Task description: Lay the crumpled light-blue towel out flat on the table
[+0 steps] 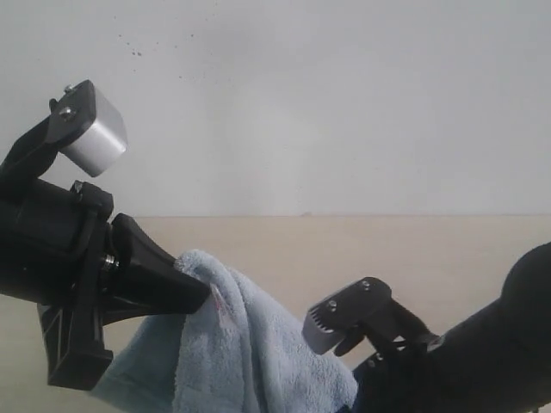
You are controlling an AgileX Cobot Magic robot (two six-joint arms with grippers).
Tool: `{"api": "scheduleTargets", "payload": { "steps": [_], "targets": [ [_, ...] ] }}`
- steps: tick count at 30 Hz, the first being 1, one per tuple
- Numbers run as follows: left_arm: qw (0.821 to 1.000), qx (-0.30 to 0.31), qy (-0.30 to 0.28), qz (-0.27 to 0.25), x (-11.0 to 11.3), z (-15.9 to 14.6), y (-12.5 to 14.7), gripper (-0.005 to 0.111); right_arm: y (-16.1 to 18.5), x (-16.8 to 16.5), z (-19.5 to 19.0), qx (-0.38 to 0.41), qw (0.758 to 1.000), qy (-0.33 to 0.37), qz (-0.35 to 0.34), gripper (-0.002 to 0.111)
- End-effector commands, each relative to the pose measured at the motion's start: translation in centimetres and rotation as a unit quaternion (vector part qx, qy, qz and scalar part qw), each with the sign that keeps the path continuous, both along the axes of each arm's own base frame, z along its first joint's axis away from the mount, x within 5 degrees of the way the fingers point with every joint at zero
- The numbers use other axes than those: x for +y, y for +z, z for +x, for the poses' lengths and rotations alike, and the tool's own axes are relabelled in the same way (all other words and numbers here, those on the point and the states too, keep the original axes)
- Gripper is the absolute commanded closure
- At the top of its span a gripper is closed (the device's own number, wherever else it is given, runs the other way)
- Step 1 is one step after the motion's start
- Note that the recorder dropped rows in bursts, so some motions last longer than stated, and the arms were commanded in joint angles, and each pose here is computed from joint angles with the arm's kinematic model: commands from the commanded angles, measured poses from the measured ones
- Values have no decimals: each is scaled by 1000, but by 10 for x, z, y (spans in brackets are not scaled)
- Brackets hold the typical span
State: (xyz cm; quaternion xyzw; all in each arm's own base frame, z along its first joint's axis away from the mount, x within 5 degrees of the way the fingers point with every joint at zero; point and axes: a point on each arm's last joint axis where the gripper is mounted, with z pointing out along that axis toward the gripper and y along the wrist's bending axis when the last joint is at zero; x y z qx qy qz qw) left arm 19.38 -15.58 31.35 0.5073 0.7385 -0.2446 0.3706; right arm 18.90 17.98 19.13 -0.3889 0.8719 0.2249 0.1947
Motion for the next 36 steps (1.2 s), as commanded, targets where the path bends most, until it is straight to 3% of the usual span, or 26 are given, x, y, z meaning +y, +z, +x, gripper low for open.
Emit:
{"api": "scheduleTargets", "payload": {
  "steps": [1, 8, 22, 24, 28, 36],
  "targets": [
    [1000, 3, -1, -2, -1, -2, 0, 103, -4, 18, 3, -65, 998, -6, 1, 58],
    [1000, 2, -1, -2, -1, -2, 0, 103, -15, 38, -4, -95, 995, 3, -4, 58],
    [1000, 2, -1, -2, -1, -2, 0, 103, -8, 39, 21, -180, 972, -146, 45, 60],
    [1000, 2, -1, -2, -1, -2, 0, 103, -6, 38, 24, -190, 966, -166, 52, 69],
    [1000, 2, -1, -2, -1, -2, 0, 103, -4, 37, 27, -213, 962, -161, 48, 107],
    [1000, -13, -9, 27, 2, -2, -3, 103, 5, 25, 34, -231, 955, -179, 46, 108]
  ]
}}
